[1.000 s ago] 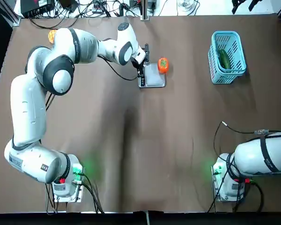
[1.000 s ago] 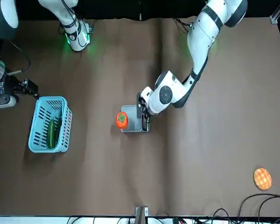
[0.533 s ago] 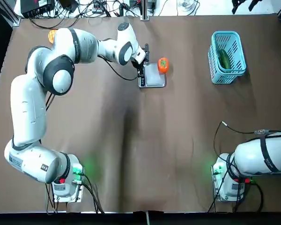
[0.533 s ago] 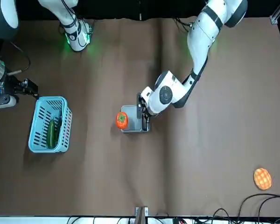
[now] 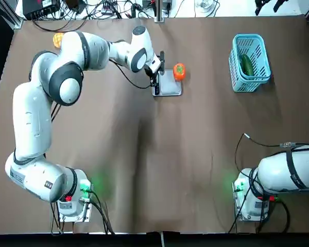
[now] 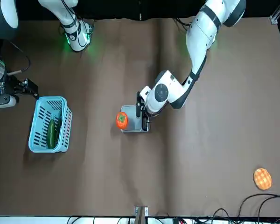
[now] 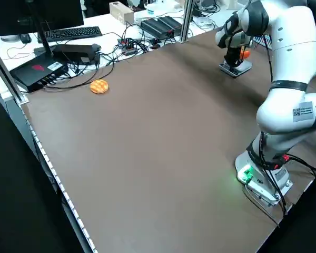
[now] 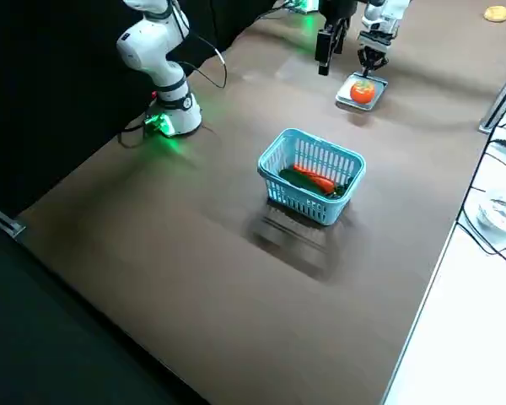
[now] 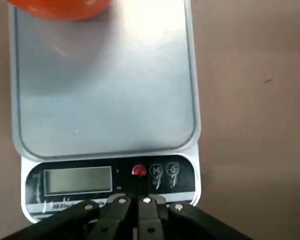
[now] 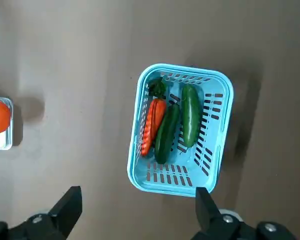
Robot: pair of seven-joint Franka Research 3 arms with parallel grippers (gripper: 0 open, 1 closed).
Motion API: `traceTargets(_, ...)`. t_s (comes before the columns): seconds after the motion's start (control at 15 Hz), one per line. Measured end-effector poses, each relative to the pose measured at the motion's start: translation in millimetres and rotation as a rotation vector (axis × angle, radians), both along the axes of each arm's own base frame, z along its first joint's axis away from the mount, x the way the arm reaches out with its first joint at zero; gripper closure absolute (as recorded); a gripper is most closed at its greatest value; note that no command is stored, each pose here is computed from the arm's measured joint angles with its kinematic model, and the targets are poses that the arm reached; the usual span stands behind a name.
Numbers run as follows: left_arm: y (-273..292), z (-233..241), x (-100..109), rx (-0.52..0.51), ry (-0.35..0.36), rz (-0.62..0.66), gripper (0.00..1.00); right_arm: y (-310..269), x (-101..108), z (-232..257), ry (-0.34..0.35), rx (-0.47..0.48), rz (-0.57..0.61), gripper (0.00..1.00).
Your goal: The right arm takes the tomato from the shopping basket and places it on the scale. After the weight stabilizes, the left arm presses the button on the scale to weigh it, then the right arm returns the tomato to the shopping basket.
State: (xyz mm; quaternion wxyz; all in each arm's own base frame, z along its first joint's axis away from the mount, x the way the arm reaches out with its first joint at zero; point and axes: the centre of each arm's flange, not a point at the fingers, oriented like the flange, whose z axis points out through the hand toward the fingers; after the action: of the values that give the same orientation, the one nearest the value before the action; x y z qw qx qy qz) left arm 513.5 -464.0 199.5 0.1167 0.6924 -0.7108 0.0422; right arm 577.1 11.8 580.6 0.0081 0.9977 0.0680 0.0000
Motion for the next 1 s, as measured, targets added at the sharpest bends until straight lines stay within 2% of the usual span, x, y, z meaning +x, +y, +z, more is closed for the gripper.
traceTargets(1.0,-12.9,3.2,-5.3,0.043,-0.038,-0.037,0.99,0.0,0.0,-0.1,0.000,0.000,0.000,0.00)
